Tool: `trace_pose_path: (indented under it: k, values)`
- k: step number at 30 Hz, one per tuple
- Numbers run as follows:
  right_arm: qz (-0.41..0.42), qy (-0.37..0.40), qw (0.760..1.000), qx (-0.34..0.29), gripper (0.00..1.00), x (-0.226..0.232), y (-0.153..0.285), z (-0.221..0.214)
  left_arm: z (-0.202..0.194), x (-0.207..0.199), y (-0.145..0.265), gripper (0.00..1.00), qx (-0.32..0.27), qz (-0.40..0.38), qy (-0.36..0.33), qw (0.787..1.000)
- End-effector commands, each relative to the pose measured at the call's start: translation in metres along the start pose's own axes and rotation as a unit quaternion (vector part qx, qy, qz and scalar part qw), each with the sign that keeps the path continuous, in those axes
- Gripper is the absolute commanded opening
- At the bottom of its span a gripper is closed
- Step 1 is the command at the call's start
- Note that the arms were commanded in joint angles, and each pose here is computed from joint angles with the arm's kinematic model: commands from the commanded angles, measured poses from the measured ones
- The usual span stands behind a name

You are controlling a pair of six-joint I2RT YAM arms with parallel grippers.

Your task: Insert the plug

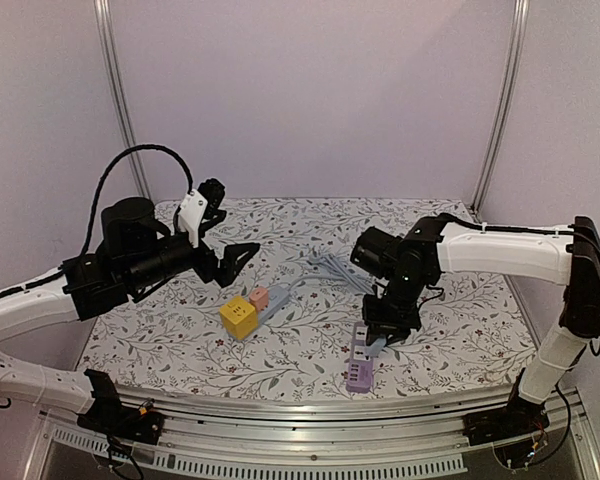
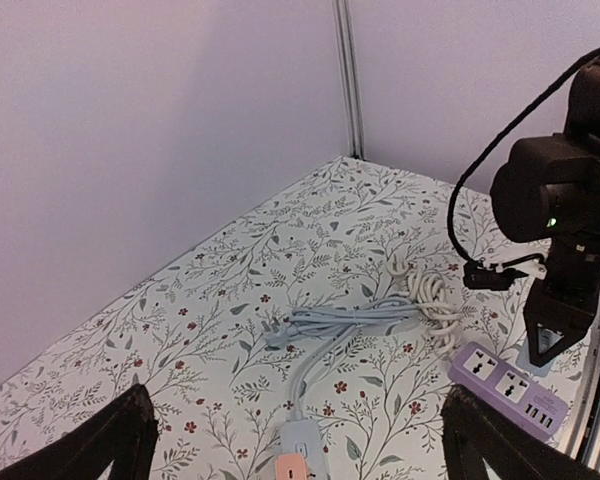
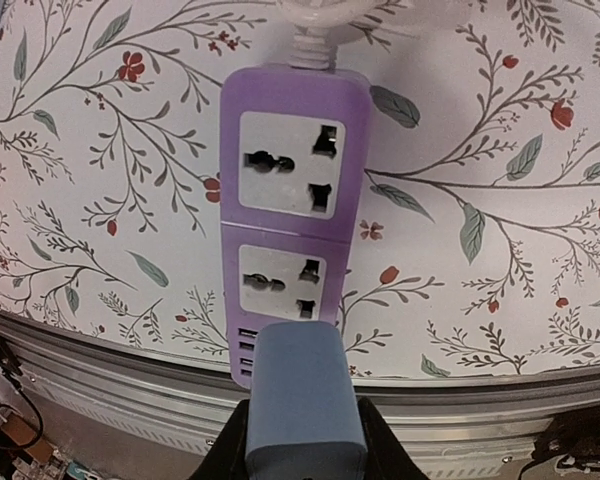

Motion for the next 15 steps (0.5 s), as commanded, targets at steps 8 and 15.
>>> trace_pose_path:
  k: [8, 15]
  values:
    - [-0.012, 0.011, 1.0, -0.001, 0.0, -0.002, -0.02, 0.008, -0.001, -0.003, 0.0, 0.99, 0.004, -0.007, -0.003, 1.0]
    - [-0.017, 0.003, 1.0, 0.001, 0.0, -0.005, -0.025, 0.011, -0.005, -0.001, 0.002, 0.99, 0.015, -0.002, 0.01, 1.0]
Point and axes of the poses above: each gripper's point midway between its finger pads, its own y axis back along the fingers, its own x axis along the line the jaws close on, z = x × y, the point moved 7 cm from there along y, back along the fingers, and after that the axes turned 3 degrees about -y, right-handed, at the moved point
